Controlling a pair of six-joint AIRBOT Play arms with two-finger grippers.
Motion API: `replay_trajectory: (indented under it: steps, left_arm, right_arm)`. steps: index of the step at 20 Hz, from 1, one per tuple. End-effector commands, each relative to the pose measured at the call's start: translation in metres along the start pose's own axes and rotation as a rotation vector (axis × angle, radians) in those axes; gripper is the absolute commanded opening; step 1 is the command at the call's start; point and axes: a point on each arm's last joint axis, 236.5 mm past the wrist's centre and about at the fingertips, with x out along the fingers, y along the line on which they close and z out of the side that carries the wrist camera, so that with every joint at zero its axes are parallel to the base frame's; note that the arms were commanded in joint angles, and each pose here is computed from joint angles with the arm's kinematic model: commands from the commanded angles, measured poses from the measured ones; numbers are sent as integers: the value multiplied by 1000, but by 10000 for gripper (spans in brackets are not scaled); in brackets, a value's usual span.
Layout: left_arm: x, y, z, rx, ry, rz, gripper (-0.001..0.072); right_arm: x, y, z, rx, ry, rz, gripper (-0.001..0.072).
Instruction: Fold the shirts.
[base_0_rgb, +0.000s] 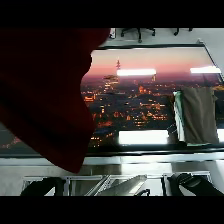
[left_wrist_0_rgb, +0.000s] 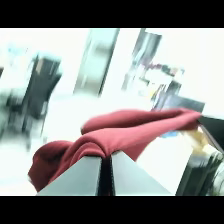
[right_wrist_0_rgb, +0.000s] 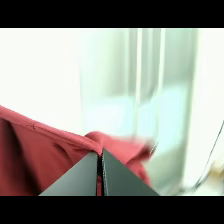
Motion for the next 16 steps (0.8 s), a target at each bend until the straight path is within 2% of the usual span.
replay_trajectory:
  steps: [1, 3, 6, 10, 13, 16]
  left_arm:
    - [-8, -19, 27, 34, -36, -30, 15]
    - [20, 4, -24, -45, 125, -24, 15]
    - [57, 63, -137, -217, 355, 51, 16]
    - [66, 150, -318, -343, 648, 205, 15]
    - [56, 200, -444, -428, 861, 298, 15]
    - [42, 237, -529, -469, 1028, 355, 15]
  right_arm:
    - [-55, 1, 62, -165, -117, -147, 14]
    - [-48, -12, 36, -167, -33, -175, 14]
    - [-12, -45, -57, -80, 190, -181, 14]
    - [25, -95, -253, 101, 615, -190, 14]
    - [18, -122, -413, 263, 902, -228, 14]
    - [-1, -137, -532, 378, 1094, -269, 14]
